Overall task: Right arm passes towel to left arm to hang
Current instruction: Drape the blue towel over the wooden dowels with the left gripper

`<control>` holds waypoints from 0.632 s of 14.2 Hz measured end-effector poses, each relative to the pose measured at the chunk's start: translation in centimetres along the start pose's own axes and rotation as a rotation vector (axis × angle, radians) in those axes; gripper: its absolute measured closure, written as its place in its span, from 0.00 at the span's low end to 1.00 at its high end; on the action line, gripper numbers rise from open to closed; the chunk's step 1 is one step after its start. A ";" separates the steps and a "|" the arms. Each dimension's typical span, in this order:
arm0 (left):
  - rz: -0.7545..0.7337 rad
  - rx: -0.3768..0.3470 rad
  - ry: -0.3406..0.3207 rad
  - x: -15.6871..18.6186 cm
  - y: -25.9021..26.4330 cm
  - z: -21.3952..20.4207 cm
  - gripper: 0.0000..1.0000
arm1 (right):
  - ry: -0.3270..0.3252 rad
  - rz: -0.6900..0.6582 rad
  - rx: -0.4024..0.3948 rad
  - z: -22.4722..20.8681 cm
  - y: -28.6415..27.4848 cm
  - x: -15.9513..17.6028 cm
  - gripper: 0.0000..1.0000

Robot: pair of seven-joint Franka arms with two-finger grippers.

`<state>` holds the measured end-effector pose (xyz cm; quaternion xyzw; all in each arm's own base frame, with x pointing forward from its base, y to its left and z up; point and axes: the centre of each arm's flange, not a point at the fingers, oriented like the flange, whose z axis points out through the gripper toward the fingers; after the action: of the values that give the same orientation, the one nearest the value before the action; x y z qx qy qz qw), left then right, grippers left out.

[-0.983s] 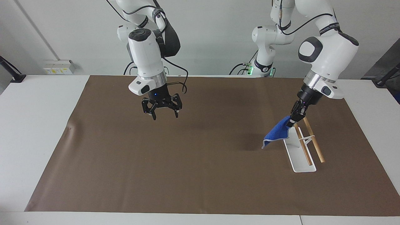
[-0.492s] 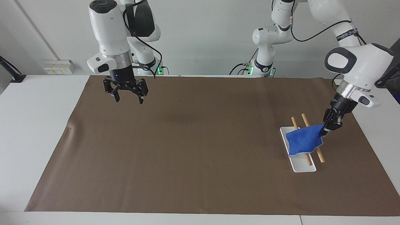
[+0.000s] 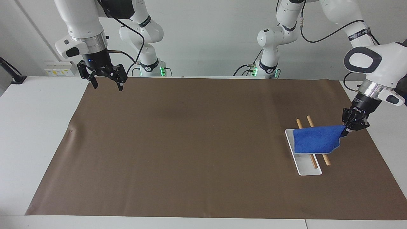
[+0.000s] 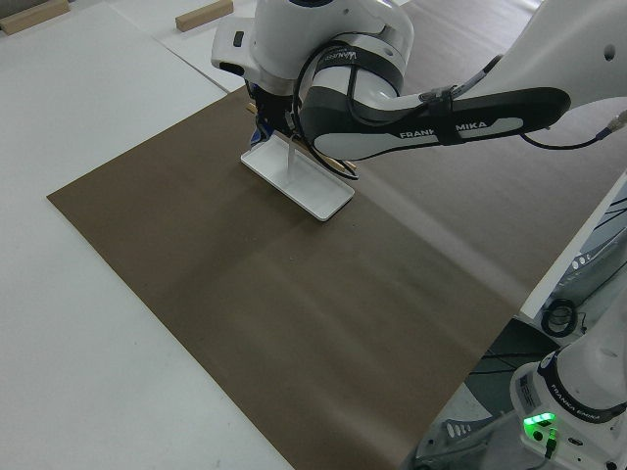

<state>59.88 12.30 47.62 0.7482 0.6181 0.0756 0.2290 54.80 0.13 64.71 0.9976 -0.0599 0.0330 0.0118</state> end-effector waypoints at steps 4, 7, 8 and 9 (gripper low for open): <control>-0.028 0.020 -0.001 1.0 -1.3 0.6 0.98 | -0.040 0.014 0.031 0.5 1.4 -0.8 0.00; -0.037 0.030 -0.002 1.3 -1.9 1.0 0.98 | -0.053 0.014 0.031 0.6 1.5 -1.2 0.00; -0.037 0.028 0.000 1.5 -1.9 0.9 0.96 | -0.066 0.010 0.030 0.7 1.6 -1.4 0.00; -0.023 0.026 0.004 1.9 -2.1 0.7 0.95 | -0.069 -0.003 0.029 0.8 1.7 -1.4 0.00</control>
<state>58.73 14.23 45.74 0.7439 0.6280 0.0665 0.2186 53.23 -1.36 63.90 0.9983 -0.0582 -0.0005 -0.0047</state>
